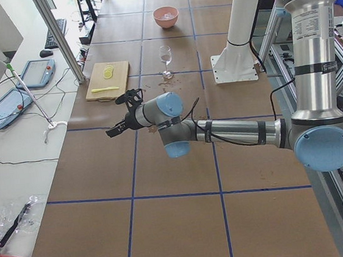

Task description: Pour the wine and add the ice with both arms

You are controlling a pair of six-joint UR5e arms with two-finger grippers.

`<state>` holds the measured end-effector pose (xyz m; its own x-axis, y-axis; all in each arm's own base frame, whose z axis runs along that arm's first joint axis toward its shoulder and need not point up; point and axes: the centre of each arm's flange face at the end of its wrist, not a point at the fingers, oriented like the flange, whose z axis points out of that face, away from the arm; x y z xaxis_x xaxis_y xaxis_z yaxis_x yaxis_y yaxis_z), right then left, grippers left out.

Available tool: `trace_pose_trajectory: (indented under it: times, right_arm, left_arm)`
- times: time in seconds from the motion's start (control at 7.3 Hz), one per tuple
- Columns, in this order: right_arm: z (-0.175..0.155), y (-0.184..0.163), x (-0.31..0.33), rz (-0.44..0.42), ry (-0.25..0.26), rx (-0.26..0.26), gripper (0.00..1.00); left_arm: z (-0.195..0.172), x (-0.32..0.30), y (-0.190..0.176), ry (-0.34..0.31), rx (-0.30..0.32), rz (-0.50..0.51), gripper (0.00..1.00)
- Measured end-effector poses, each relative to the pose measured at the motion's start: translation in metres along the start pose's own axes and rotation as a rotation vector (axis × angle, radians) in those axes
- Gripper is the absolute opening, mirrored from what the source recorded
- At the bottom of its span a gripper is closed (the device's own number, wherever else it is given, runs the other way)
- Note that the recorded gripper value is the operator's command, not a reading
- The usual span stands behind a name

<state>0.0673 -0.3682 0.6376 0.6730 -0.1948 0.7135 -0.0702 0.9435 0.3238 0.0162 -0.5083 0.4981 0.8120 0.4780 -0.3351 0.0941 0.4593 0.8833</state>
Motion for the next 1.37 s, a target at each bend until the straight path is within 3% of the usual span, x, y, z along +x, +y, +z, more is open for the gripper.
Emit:
trace_pose_trajectory:
  times: [0.55, 0.82, 1.1, 1.37]
  right_arm:
    - [0.0, 0.005, 0.001, 0.003, -0.001, -0.003, 1.0]
    - [-0.002, 0.01, 0.001, 0.007, 0.0, -0.002, 1.0]
    - [-0.005, 0.01, 0.001, 0.003, 0.002, 0.004, 1.0]
    - [-0.009, 0.005, -0.003, -0.002, -0.001, 0.015, 1.0]
  left_arm:
    - [0.001, -0.065, 0.026, -0.121, -0.339, -0.218, 1.0]
    - [-0.004, -0.086, 0.05, -0.144, -0.484, -0.235, 1.0]
    - [-0.023, -0.103, 0.091, -0.089, -0.628, -0.329, 1.0]
    - [-0.039, -0.1, 0.13, -0.012, -0.727, -0.439, 1.0]
